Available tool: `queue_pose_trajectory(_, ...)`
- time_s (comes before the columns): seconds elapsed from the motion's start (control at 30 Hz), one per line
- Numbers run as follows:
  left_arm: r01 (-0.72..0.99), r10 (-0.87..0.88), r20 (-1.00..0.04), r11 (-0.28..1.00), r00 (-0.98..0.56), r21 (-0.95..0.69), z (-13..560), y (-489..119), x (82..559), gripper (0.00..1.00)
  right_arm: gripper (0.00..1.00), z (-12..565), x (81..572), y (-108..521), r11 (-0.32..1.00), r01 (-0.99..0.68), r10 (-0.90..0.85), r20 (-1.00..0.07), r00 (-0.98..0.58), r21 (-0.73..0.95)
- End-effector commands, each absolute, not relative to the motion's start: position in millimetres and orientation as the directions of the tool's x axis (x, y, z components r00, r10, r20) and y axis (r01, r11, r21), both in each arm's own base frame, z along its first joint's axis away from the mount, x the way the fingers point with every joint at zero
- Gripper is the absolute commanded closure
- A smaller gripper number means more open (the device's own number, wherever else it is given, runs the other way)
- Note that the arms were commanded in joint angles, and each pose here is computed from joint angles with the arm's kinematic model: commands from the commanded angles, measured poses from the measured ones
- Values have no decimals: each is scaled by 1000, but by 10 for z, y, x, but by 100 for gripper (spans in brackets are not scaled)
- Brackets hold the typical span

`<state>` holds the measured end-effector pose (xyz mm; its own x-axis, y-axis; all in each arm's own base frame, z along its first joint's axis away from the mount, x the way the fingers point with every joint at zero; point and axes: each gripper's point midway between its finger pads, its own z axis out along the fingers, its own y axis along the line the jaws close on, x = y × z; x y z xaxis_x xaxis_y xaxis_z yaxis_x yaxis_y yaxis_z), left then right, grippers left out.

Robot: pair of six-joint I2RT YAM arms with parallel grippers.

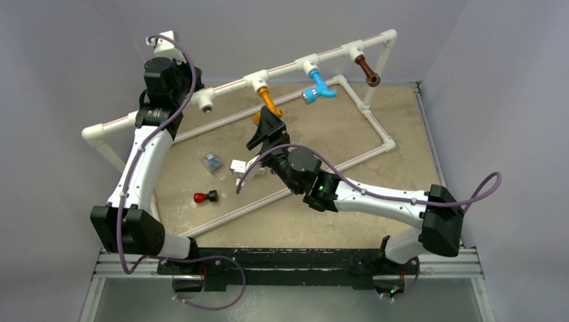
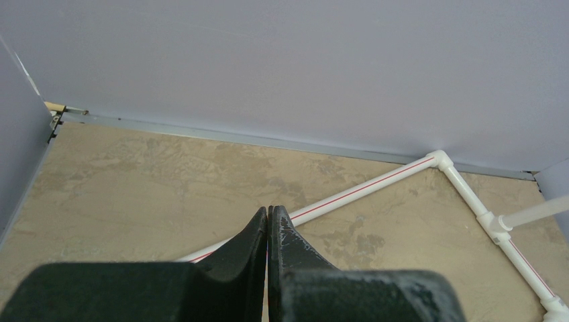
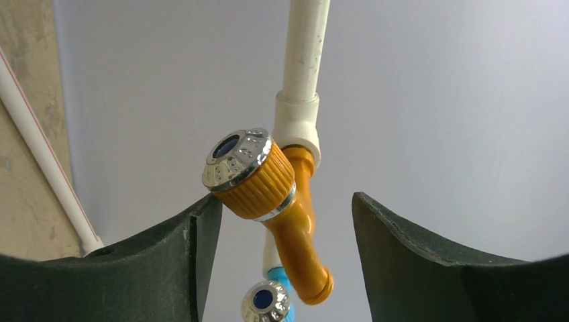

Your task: Install the water faucets

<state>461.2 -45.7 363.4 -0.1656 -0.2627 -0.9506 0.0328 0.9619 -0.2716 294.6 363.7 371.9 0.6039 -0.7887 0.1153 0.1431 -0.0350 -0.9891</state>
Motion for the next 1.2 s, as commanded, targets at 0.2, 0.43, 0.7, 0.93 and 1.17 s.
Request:
queue_pose_trajectory(0.2,-18,-245,-877,965,-412,-261,2808,-489,4487,100,37,4042,3262,3530,60,174,-832,47,552,-983)
queue_pose_trajectory(0.43,-19,-247,-875,964,-416,-264,2794,-486,4495,100,69,4005,3386,3519,116,137,-840,-24,543,-984)
queue_pose_trajectory(0.7,-24,-251,-872,964,-420,-266,2776,-467,4501,100,100,3961,3408,3515,391,19,-771,-316,553,-920)
queue_pose_trajectory(0.93,-22,-251,-873,964,-418,-266,2788,-470,4498,100,100,4000,3381,3503,815,-191,-395,-764,510,-548)
queue_pose_trajectory(1.17,-22,-251,-872,964,-421,-267,2776,-473,4500,100,100,4121,3251,3660,881,-472,208,-930,303,43)
